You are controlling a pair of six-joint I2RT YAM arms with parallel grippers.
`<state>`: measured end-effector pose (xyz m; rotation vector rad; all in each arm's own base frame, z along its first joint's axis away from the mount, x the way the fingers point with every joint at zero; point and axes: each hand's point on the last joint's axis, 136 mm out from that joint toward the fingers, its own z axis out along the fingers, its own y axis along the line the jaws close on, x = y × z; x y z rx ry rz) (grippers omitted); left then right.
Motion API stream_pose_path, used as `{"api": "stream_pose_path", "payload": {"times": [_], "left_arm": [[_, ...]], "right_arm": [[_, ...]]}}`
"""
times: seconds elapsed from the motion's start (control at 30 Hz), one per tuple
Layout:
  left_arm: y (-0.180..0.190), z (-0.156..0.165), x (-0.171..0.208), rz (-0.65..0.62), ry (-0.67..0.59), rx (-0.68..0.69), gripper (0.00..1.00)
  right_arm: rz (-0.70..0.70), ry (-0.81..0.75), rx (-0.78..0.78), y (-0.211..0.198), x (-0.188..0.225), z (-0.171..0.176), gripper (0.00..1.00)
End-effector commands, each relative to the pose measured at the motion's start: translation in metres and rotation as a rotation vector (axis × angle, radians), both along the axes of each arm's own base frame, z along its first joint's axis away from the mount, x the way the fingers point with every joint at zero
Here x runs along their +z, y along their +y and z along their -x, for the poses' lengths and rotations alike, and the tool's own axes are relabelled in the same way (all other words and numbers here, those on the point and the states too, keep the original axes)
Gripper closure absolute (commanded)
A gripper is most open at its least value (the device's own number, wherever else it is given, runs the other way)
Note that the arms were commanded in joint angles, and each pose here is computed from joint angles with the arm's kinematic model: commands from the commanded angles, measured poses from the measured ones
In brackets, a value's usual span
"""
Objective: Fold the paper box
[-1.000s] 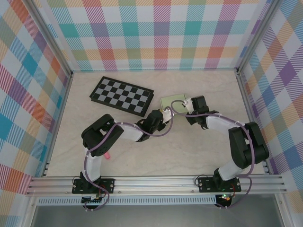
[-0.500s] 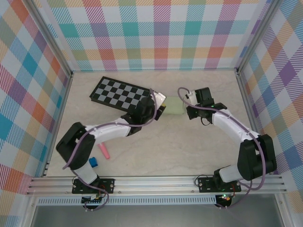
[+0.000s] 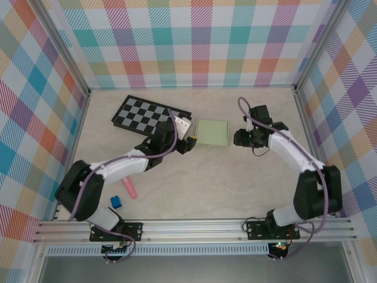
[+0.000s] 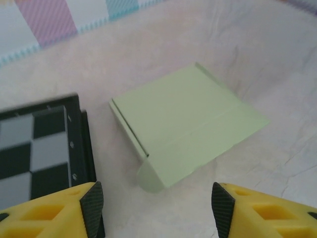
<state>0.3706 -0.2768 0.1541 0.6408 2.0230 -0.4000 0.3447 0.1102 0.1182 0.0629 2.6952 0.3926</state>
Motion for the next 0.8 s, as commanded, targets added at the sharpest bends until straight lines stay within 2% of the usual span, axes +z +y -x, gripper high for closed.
{"api": "stream_pose_path", "payload": {"times": [0.0, 0.07, 0.2, 0.33, 0.53, 0.67, 0.77], "left_arm": [[-0.001, -0.04, 0.0, 0.203, 0.198, 0.111, 0.39], [-0.008, -0.055, -0.008, 0.272, 0.272, 0.137, 0.38], [-0.008, -0.085, -0.028, 0.279, 0.316, 0.179, 0.36], [-0.015, -0.115, -0.045, 0.346, 0.421, 0.183, 0.35], [-0.032, -0.127, -0.071, 0.371, 0.507, 0.162, 0.37], [-0.038, -0.122, -0.091, 0.304, 0.546, 0.161, 0.39], [-0.05, -0.118, -0.098, 0.311, 0.565, 0.126, 0.41]], "right_arm": [[-0.282, 0.131, -0.146, 0.026, -0.006, -0.007, 0.54], [-0.294, 0.123, -0.165, 0.02, -0.012, -0.021, 0.52], [-0.38, 0.194, -0.086, 0.031, -0.022, -0.046, 0.48], [-0.395, 0.208, -0.082, 0.026, -0.031, -0.072, 0.42], [-0.458, 0.21, -0.056, 0.024, -0.047, -0.099, 0.42], [-0.504, 0.225, -0.032, 0.031, -0.057, -0.105, 0.43], [-0.527, 0.231, -0.016, 0.035, -0.063, -0.105, 0.46]]}}
